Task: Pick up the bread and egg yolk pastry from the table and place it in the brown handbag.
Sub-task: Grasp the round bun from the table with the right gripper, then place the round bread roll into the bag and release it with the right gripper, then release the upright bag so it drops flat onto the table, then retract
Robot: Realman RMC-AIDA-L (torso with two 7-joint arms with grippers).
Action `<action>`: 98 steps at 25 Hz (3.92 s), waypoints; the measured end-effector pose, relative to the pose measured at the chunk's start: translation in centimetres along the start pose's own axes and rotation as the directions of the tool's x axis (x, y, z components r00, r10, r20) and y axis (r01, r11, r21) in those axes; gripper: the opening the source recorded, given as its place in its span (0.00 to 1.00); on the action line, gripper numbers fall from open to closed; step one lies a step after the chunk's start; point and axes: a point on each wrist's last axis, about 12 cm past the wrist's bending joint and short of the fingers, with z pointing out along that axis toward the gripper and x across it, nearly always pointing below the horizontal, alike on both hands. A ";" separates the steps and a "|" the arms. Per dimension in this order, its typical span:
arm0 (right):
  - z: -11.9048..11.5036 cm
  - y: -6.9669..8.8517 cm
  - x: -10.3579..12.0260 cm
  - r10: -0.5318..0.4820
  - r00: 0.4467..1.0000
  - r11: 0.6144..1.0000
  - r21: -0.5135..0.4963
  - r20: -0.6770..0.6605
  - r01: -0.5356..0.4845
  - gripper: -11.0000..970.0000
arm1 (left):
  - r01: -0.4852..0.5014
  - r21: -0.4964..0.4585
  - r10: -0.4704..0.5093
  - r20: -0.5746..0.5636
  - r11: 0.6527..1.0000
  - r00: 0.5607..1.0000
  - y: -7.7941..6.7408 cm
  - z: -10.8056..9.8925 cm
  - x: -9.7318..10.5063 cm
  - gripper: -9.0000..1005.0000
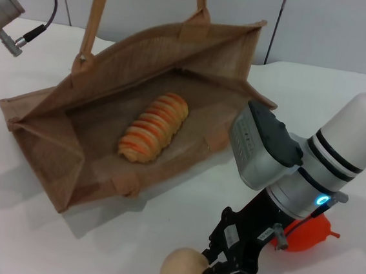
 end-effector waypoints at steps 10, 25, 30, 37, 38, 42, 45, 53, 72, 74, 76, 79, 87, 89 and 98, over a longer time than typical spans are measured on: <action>-0.6 0.0 -0.4 -0.022 1.000 1.000 -0.014 0.016 0.022 0.25 | 0.005 -0.003 -0.005 -0.003 1.000 1.000 0.0 -0.2 -0.1 0.10; -1.0 -0.2 -0.8 -0.027 0.999 1.000 -0.004 0.041 0.028 0.14 | 0.005 0.001 -0.005 -0.018 1.000 1.000 0.0 -0.1 0.0 0.10; -1.3 -0.4 -1.0 -0.028 0.998 1.000 0.006 0.047 0.028 0.09 | 0.006 0.005 -0.005 -0.027 1.000 1.000 0.0 0.0 0.1 0.10; -2.0 -0.6 -1.4 -0.036 0.997 0.999 0.009 0.071 0.035 0.05 | 0.008 0.005 -0.007 -0.027 1.000 1.000 0.0 0.0 0.1 0.10; -2.1 -0.6 -1.5 -0.036 0.997 0.999 0.011 0.073 0.036 0.05 | 0.008 0.005 -0.008 -0.027 1.000 1.000 0.0 0.0 0.1 0.10; -2.7 -1.0 -2.0 -0.040 0.996 0.999 0.031 0.085 0.037 0.05 | 0.011 0.012 -0.010 -0.031 1.000 0.999 -0.1 0.0 0.2 0.10; -3.6 -1.3 -2.8 -0.054 0.992 0.997 0.053 0.116 0.048 0.05 | 0.015 0.029 -0.014 -0.042 0.999 0.999 -0.3 0.4 0.4 0.10; -6.3 -2.6 -5.5 -0.095 0.965 0.984 0.168 0.246 0.054 0.04 | 0.037 0.131 -0.023 -0.109 0.991 0.994 -1.6 3.0 1.4 0.10; -7.4 -7.0 -2.2 0.045 0.949 0.822 0.528 0.314 -0.213 0.05 | 0.091 0.279 -0.070 -0.083 0.956 0.994 -3.4 3.3 1.3 0.10; -7.5 -7.0 -2.4 0.042 0.943 0.827 0.517 0.331 -0.219 0.06 | 0.086 0.253 -0.071 -0.070 0.964 0.995 -3.1 2.6 1.3 0.10; -7.6 -6.9 -2.4 0.040 0.936 0.828 0.512 0.350 -0.227 0.06 | 0.082 0.228 -0.070 -0.061 0.970 0.996 -2.8 2.1 1.2 0.10; -7.7 -6.8 -2.2 0.040 0.930 0.830 0.506 0.365 -0.234 0.06 | 0.071 0.199 -0.063 -0.048 0.977 0.997 -2.5 1.6 1.3 0.11; -8.8 -5.5 -1.3 0.001 0.898 0.869 0.444 0.440 -0.219 0.30 | 0.035 0.123 -0.039 0.031 0.992 0.999 -1.8 -0.2 0.9 0.13; -9.3 -4.8 -0.6 -0.016 0.878 0.878 0.426 0.479 -0.216 0.36 | 0.030 0.103 -0.035 0.038 0.994 0.999 -1.6 -0.5 1.0 0.13; -11.4 -2.1 3.2 -0.064 0.790 0.884 0.401 0.610 -0.238 0.48 | 0.029 0.018 -0.029 -0.009 0.999 1.000 -0.7 -0.7 1.6 0.15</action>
